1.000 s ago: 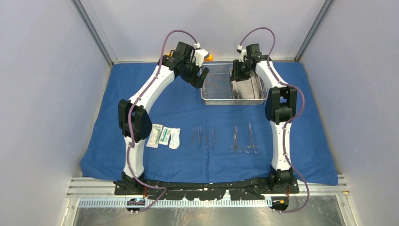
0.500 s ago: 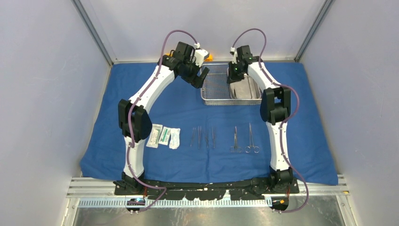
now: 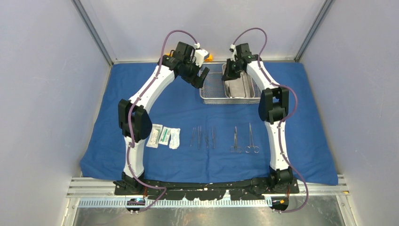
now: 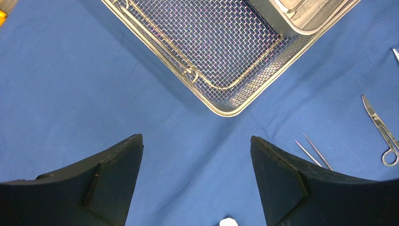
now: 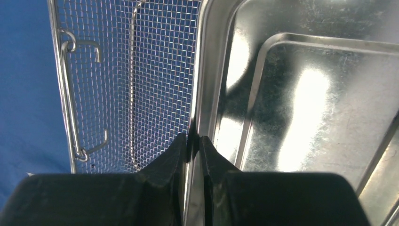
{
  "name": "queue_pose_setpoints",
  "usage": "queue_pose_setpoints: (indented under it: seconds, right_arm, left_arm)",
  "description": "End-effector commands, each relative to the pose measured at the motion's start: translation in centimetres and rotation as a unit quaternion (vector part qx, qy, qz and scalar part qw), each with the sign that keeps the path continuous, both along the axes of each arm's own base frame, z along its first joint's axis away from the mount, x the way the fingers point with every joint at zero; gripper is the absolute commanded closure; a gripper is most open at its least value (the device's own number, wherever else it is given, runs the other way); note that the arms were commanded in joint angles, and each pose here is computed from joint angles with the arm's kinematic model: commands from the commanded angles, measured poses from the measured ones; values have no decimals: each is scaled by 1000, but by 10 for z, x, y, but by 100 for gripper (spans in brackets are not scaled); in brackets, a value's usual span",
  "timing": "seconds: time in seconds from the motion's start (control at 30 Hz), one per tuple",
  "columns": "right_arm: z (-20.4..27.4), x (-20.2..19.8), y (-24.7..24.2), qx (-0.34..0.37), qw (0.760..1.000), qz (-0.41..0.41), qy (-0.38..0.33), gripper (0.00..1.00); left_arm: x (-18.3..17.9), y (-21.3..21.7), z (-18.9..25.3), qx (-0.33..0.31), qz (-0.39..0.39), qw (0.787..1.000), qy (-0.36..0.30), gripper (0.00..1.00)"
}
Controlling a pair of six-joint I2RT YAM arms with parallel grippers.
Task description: Open and lay out the surgical kit
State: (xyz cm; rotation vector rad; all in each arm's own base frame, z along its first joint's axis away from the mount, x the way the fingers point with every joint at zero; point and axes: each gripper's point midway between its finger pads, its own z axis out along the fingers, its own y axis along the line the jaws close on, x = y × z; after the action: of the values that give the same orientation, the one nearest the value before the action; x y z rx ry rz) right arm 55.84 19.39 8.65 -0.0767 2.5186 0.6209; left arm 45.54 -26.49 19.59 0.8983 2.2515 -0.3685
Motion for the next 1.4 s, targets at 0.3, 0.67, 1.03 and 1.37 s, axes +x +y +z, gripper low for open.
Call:
queue_pose_setpoints:
  seconds: [0.3, 0.67, 1.03, 1.37]
  right_arm:
    - [78, 23, 1, 151, 987, -29, -38, 100]
    - [66, 30, -28, 120, 990, -60, -48, 100]
    - [93, 32, -12, 225, 972, -58, -22, 100]
    - [129, 21, -3, 271, 962, -43, -20, 100]
  left_arm:
    - [6, -9, 18, -32, -3, 999, -15, 14]
    - [7, -12, 16, -36, -6, 999, -11, 13]
    - [8, -11, 16, -34, -6, 999, -14, 13]
    - [8, -14, 18, -43, -6, 999, -12, 13]
